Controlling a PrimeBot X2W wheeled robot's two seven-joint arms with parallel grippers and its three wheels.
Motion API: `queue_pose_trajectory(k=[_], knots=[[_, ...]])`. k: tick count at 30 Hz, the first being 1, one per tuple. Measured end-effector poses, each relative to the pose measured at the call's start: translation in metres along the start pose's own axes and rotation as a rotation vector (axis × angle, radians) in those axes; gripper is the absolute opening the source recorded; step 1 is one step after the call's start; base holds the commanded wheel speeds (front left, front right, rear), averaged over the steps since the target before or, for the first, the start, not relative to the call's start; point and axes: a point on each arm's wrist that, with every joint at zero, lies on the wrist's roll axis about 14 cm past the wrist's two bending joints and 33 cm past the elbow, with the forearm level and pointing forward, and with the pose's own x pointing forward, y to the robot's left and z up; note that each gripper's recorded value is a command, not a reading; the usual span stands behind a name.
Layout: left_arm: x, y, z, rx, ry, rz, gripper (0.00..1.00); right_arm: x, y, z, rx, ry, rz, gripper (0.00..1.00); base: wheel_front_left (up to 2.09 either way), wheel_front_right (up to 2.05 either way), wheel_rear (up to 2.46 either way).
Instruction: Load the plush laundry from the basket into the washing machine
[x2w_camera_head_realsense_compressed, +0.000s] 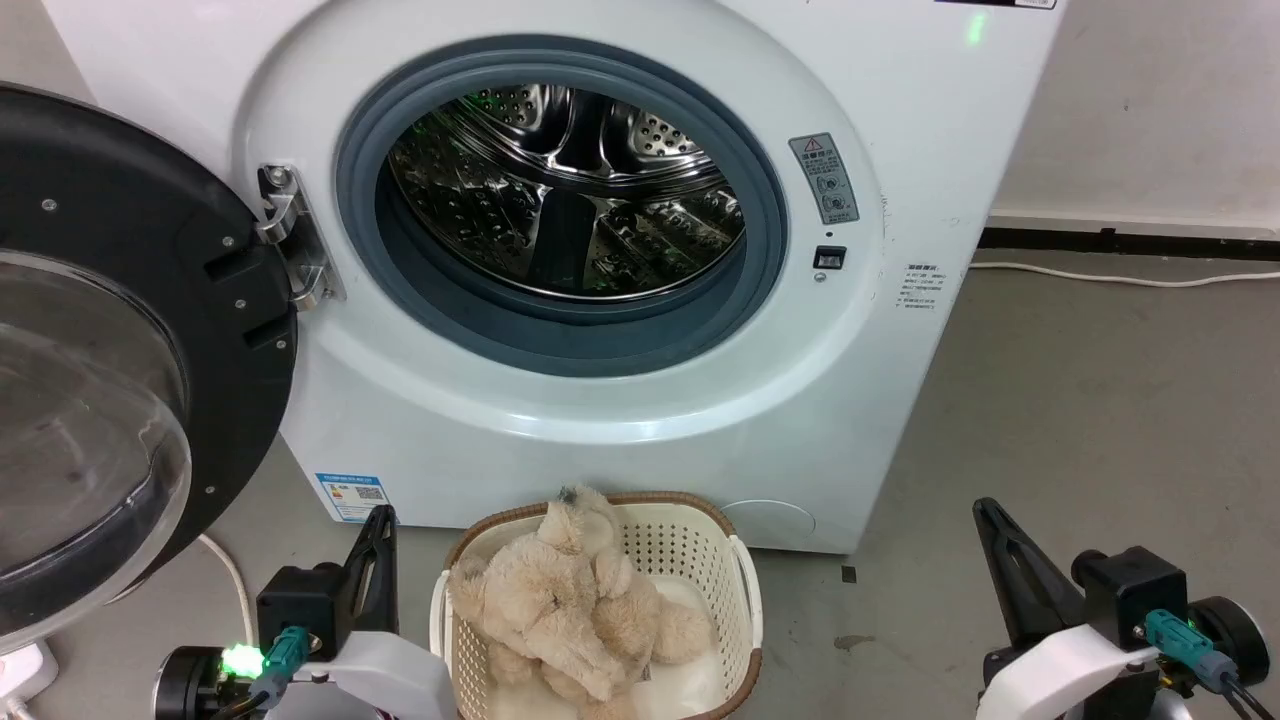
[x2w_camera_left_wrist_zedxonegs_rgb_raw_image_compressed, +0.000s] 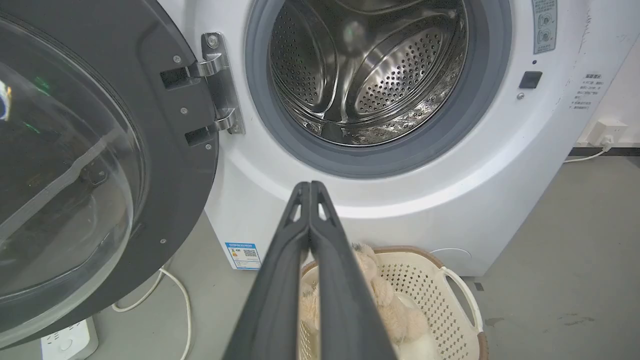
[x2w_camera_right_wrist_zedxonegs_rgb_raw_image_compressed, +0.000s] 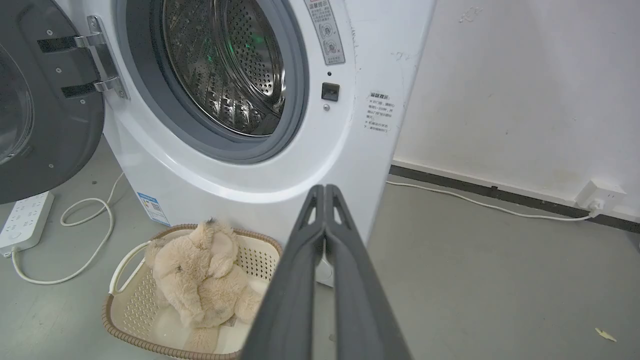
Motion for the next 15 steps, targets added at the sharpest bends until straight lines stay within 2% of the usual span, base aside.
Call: queue_pose_trajectory(k=[3, 4, 15], knots=[[0.0000, 0.0000, 0.0000, 0.000, 0.000, 0.000, 0.00, 0.0000, 0.0000, 0.0000, 0.000, 0.000, 0.000, 0.00, 0.00, 0.00, 0.00], [-0.0001, 0.0000, -0.0002, 0.000, 0.001, 0.000, 1.00, 0.0000, 0.0001, 0.0000, 0.000, 0.000, 0.000, 1.00, 0.00, 0.00, 0.00], [0.0011, -0.0037, -0.0015, -0.001, -0.001, -0.010, 1.00, 0.0000, -0.0024, -0.0012, 0.004, -0.001, -0.007, 1.00, 0.00, 0.00, 0.00]])
